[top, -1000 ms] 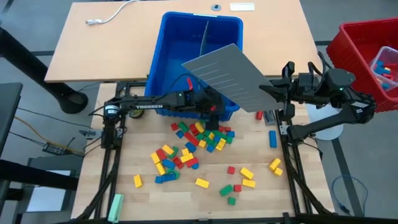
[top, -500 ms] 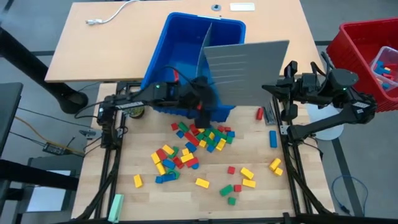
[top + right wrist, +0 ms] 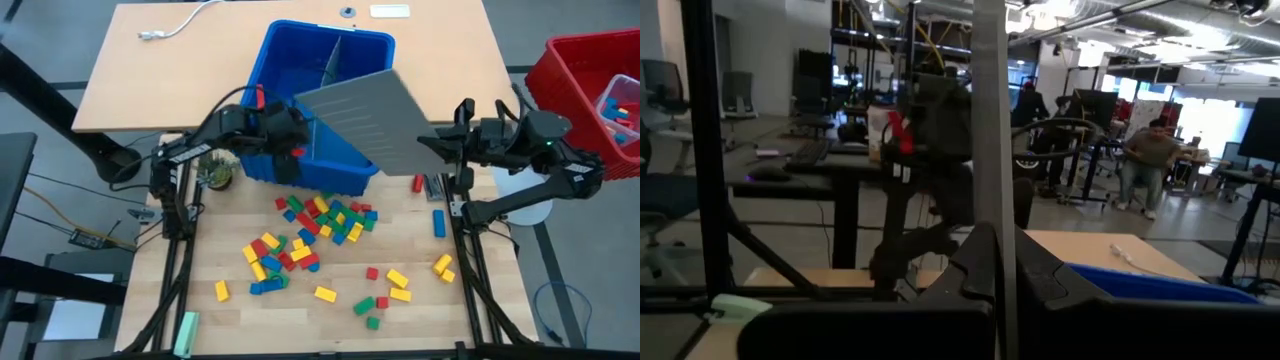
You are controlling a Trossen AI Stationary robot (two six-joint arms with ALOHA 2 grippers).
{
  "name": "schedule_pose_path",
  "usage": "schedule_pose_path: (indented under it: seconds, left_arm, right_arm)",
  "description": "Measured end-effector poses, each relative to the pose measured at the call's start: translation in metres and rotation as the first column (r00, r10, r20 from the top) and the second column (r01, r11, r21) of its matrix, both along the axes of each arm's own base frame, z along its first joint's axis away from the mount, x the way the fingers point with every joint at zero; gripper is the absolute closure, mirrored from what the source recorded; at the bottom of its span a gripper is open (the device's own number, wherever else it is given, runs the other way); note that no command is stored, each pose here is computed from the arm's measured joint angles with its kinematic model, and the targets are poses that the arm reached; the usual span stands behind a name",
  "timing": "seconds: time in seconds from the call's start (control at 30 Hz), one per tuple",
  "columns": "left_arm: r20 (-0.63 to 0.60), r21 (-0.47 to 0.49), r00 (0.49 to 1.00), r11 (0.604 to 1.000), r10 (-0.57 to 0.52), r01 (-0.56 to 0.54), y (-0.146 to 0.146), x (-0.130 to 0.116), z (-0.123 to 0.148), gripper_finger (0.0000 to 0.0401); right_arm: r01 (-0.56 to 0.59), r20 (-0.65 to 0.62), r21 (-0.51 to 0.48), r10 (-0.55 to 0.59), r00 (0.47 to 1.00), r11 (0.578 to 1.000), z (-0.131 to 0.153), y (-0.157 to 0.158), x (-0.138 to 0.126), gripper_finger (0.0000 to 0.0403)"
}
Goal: Sort blocks
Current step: Assemble the blue bin using gray bin divider
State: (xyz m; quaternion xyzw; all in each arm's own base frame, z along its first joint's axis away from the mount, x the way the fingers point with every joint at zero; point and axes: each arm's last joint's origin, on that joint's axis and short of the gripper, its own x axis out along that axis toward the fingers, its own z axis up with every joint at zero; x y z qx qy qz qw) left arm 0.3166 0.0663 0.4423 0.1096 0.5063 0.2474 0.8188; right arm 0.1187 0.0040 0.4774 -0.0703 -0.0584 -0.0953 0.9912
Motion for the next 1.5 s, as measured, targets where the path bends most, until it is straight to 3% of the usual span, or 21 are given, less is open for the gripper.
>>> schedule_pose_path:
  seconds: [0.2,0.53,0.73,1.13,1.23,1.33,1.5]
  left_arm:
    - [-0.056,0.007,0.994,0.996,0.095,-0.094,0.045,-0.002,-0.018,0.0178]
    - [0.06,-0.122,0.998,0.992,0.006,0.002,0.09,-0.007,-0.046,0.0178]
    - [0.072,-0.28,0.996,0.957,-0.057,0.075,0.081,-0.009,-0.069,0.0178]
    - [0.187,-0.422,0.968,0.875,-0.17,0.235,0.037,0.023,-0.107,0.0179]
    - [0.214,-0.405,0.957,0.875,-0.194,0.267,0.026,0.031,-0.113,0.0179]
    - [0.197,-0.356,0.962,0.901,-0.187,0.248,0.022,0.032,-0.109,0.0179]
    - [0.234,-0.275,0.953,0.927,-0.192,0.254,0.023,0.032,-0.085,0.0179]
  right_arm:
    - [-0.001,-0.043,-0.023,0.0,0.999,1.0,-0.004,0.001,0.013,0.0403]
    - [0.054,-0.014,-0.059,-0.055,0.998,0.997,0.0,-0.001,0.007,0.0403]
    - [0.056,0.003,-0.063,-0.056,0.998,0.996,0.001,-0.001,0.004,0.0403]
    - [0.054,-0.051,-0.085,-0.058,0.997,0.995,-0.004,0.001,0.023,0.0403]
    - [0.053,-0.07,-0.09,-0.059,0.996,0.995,-0.007,0.002,0.03,0.0403]
    - [0.053,-0.078,-0.094,-0.061,0.995,0.994,-0.008,0.002,0.034,0.0403]
    - [0.064,-0.085,-0.098,-0.073,0.994,0.993,-0.009,0.001,0.037,0.0403]
